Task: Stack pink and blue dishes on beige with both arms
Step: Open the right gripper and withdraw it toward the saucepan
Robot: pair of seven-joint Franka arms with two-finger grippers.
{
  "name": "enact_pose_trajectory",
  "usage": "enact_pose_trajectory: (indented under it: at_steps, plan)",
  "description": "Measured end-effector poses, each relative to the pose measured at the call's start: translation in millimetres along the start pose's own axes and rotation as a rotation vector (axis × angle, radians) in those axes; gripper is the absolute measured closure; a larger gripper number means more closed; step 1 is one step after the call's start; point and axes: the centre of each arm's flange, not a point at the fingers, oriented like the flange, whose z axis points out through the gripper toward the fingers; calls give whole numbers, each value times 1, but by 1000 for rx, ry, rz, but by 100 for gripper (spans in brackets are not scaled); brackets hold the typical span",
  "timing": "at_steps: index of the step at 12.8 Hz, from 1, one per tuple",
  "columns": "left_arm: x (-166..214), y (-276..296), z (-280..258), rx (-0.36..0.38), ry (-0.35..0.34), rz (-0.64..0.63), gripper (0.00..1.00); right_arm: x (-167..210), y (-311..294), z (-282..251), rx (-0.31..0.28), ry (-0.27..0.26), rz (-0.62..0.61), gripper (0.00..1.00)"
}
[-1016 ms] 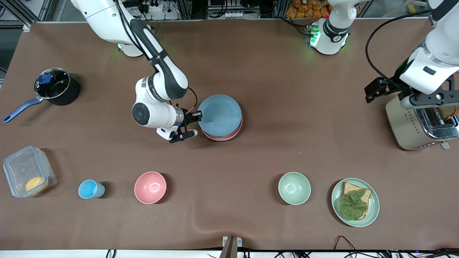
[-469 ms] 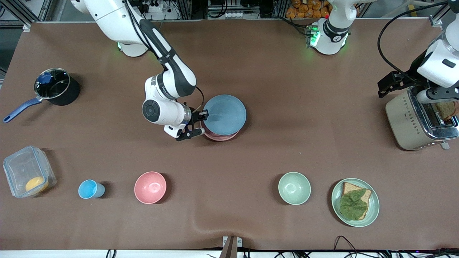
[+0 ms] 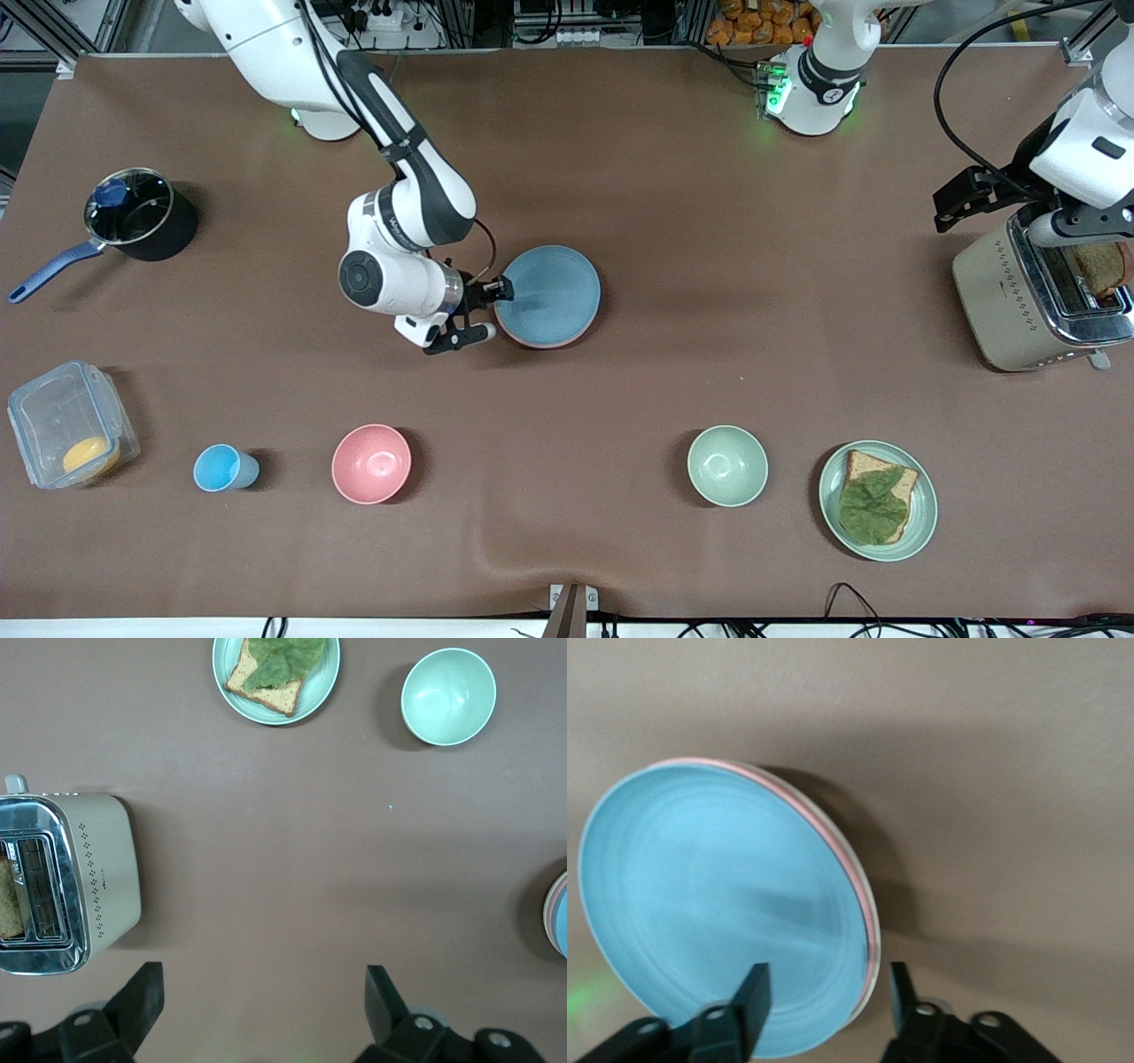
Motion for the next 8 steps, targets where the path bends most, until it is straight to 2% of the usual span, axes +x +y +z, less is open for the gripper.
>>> enact_pose_trajectory:
  at_steps: [2,3,6,8]
  plan:
    - [-2,-1,-1,1,-3,-2,0,7,28,-47,12,4,30,8]
    - [-3,-1,-2,2,-5,-2,0,10,54,-79,-15,8,27,0]
    - [-4,-1,-3,2,-10,-2,0,2,131,-172,-158,36,1,0]
    - [-6,-1,-5,0,-11,-2,0,-10,149,-230,-264,56,-19,0]
